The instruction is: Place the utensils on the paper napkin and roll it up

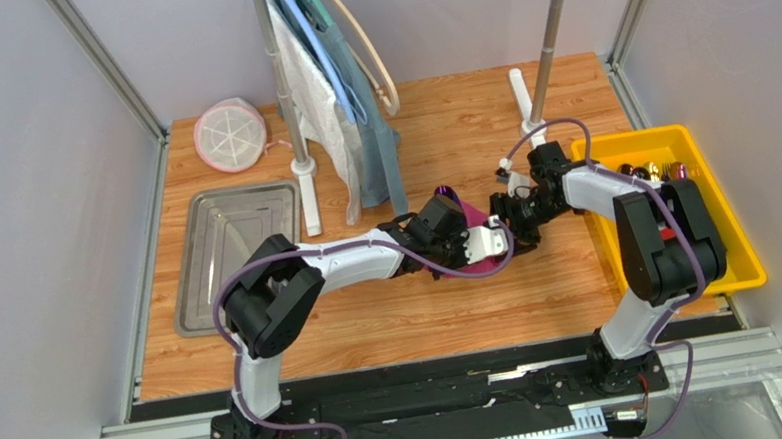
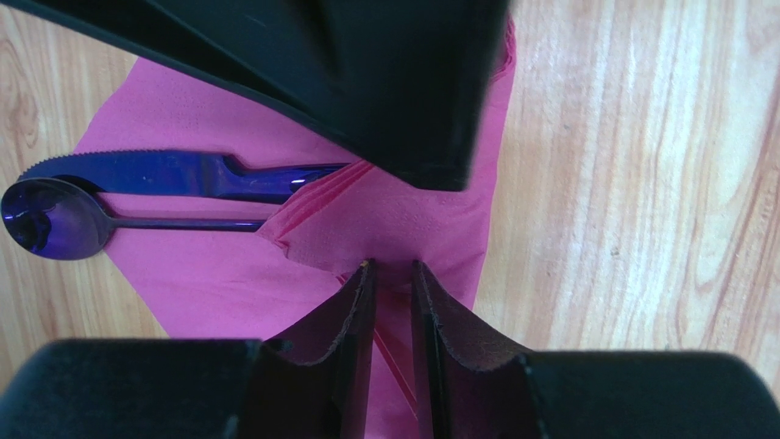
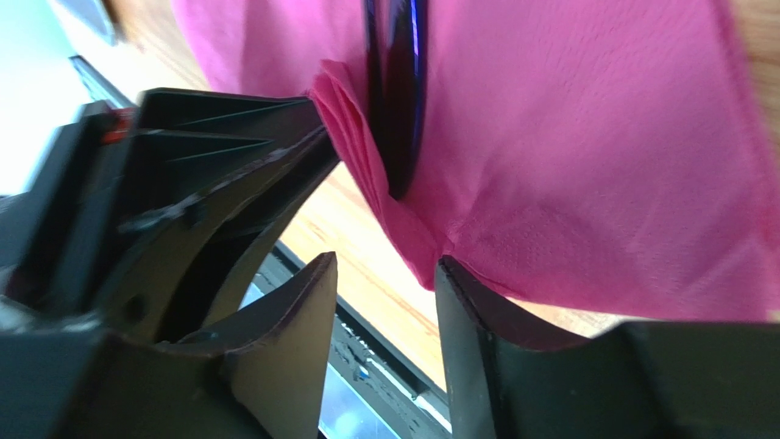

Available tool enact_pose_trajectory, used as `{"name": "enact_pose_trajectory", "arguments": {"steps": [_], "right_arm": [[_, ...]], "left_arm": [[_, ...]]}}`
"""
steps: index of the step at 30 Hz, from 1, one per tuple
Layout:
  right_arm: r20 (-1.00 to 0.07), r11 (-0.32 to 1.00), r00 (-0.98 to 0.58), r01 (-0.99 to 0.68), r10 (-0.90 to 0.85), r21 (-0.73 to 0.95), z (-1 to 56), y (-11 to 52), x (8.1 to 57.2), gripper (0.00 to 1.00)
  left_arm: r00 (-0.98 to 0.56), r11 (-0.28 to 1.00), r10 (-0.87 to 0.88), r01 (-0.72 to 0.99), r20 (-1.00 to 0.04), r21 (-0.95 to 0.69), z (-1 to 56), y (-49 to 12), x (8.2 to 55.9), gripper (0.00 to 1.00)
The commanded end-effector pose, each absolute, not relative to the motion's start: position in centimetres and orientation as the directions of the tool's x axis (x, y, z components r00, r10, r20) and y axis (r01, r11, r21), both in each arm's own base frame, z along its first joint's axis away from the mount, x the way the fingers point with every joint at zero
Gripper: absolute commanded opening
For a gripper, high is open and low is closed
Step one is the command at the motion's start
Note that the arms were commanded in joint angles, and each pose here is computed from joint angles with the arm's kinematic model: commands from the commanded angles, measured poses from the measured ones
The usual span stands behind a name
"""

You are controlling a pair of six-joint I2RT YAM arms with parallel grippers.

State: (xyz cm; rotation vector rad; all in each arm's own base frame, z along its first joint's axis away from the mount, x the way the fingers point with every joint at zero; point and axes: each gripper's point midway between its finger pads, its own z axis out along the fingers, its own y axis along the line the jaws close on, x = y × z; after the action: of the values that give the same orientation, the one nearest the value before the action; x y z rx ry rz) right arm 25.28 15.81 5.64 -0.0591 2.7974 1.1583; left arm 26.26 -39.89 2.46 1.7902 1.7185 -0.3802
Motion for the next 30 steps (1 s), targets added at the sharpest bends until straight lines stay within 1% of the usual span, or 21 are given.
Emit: {"name": "enact_pose_trajectory", "arguments": {"steps": [1,4,5,8,11,13,17,21,23,30], "right_arm": [[-0.140,0.737,-0.990,-0.119,-0.033,0.666,4.5,16.1,25.7,0.45],[-0.133,0.766,-0.990,-0.121,-0.046,0.632,3.6,15.7,25.7,0.40],[-0.132,0.776,-0.990,-0.121,-0.050,0.618,3.3,15.5,25.7,0.36],[-0.120,0.803,-0.991,-0.113,-0.052,0.585,2.6,14.9,25.7,0.28],[-0.103,0.824,-0.994,-0.096,-0.045,0.558,1.9,14.5,25.7,0.23],[-0.088,0.828,-0.995,-0.085,-0.043,0.555,1.7,14.5,25.7,0.18],[-0.052,0.829,-0.998,-0.065,-0.044,0.555,1.1,14.4,25.4,0.11],[-0.043,0.835,-0.998,-0.066,-0.051,0.546,0.9,14.3,25.1,0.06],[-0.038,0.837,-0.998,-0.069,-0.058,0.542,0.8,14.1,24.8,0.00],[-0.013,0.845,-0.996,-0.084,-0.091,0.528,0.8,14.0,23.6,0.00]], "left_arm": [[0.094,0.075,0.775,0.968,-0.625,0.239,3.4,-41.0,27.5,0.28],[0.086,0.079,0.776,0.970,-0.625,0.230,3.3,-40.9,27.5,0.28],[0.083,0.078,0.777,0.971,-0.624,0.227,3.3,-40.8,27.4,0.28],[0.073,0.081,0.778,0.973,-0.624,0.215,3.4,-40.6,27.1,0.29],[0.067,0.080,0.776,0.976,-0.628,0.204,3.9,-40.1,26.7,0.29],[0.066,0.073,0.775,0.978,-0.628,0.194,4.3,-39.7,26.2,0.30],[0.053,0.073,0.791,0.981,-0.609,0.179,3.8,-38.5,25.5,0.31],[0.022,0.084,0.805,0.985,-0.593,0.152,3.1,-37.6,25.1,0.32],[0.013,0.075,0.810,0.989,-0.587,0.126,2.8,-37.3,24.5,0.31],[-0.010,0.051,0.817,0.997,-0.576,0.055,2.2,-36.9,22.8,0.21]]}}
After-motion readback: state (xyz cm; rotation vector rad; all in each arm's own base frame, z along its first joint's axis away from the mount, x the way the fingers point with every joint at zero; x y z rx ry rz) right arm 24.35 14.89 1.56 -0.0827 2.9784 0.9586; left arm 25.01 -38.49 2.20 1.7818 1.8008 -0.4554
